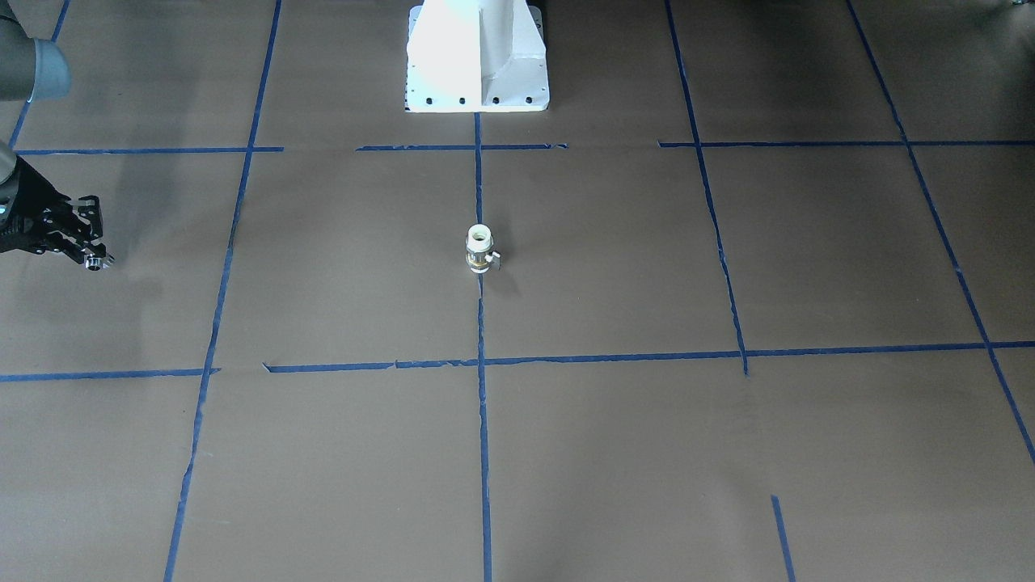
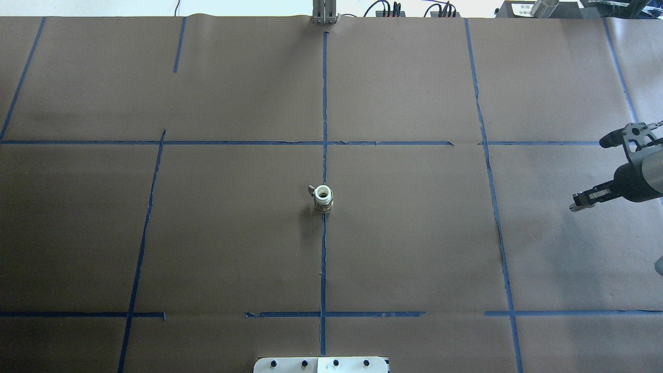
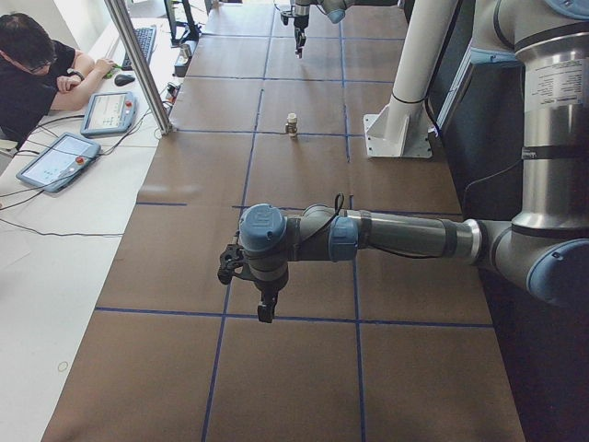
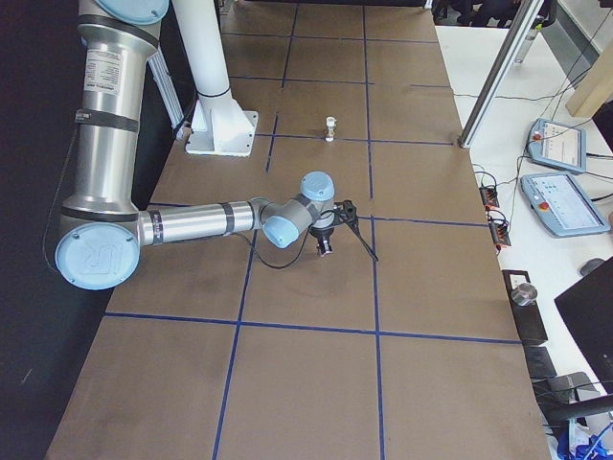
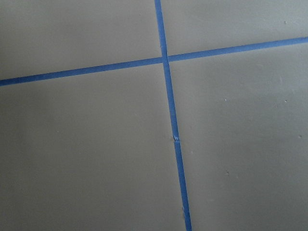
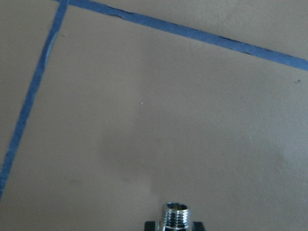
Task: Assemble PPR valve and pipe with both arms
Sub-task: 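Carry the pipe nipple with the right gripper above the valve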
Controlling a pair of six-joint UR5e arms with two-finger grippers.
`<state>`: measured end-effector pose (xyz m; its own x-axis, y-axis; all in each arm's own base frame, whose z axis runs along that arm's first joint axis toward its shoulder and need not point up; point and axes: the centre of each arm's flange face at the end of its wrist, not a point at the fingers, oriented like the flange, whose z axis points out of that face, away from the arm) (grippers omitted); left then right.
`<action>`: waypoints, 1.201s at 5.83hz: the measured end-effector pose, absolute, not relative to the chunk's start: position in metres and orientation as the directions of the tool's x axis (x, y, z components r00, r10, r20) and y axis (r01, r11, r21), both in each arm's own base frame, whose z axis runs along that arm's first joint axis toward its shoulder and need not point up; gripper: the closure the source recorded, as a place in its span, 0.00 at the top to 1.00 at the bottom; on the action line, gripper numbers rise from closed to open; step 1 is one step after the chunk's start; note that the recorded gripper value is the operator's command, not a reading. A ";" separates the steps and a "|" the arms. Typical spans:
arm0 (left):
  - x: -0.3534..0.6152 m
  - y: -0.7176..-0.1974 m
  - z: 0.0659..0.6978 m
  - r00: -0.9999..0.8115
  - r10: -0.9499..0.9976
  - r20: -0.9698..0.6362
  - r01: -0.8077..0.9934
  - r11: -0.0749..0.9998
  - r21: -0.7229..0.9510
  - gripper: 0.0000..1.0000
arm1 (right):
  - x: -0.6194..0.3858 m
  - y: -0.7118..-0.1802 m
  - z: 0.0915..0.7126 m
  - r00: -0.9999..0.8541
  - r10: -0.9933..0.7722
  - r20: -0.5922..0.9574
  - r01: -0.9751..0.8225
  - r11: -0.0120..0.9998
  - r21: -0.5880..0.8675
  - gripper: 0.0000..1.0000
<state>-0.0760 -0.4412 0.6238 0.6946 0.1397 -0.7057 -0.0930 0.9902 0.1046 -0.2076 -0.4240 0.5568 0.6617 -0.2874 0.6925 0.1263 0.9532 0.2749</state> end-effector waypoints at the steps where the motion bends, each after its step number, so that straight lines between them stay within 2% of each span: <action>1: -0.076 -0.442 0.623 0.696 0.130 -0.707 -0.085 0.991 0.098 1.00 | -0.221 -0.443 0.523 0.663 -0.282 0.694 0.127 0.955 0.267 0.02; 3: -0.076 -0.441 0.622 0.700 0.090 -0.709 -0.056 0.996 0.070 1.00 | -0.254 -0.486 0.421 0.686 -0.221 0.693 0.116 0.974 0.195 0.00; 4: -0.076 -0.442 0.622 0.701 0.084 -0.708 -0.052 0.996 0.067 1.00 | -0.279 -0.493 0.355 0.689 -0.133 0.712 0.063 0.990 0.124 0.00; 6: -0.076 -0.442 0.618 0.702 0.086 -0.707 -0.050 0.996 0.072 1.00 | -0.364 -0.474 0.242 0.644 0.115 0.756 -0.111 0.992 -0.056 0.00; 7: -0.076 -0.443 0.618 0.702 0.088 -0.707 -0.051 0.996 0.073 1.00 | -0.403 -0.464 0.192 0.607 0.266 0.749 -0.223 0.961 -0.161 0.00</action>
<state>-0.0758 -0.4426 0.6177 0.7020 0.0877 -0.7068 -0.0508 0.9960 0.0731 -0.4029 -0.4644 0.1917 0.6069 0.2660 0.7489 -0.2230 0.9615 -0.1608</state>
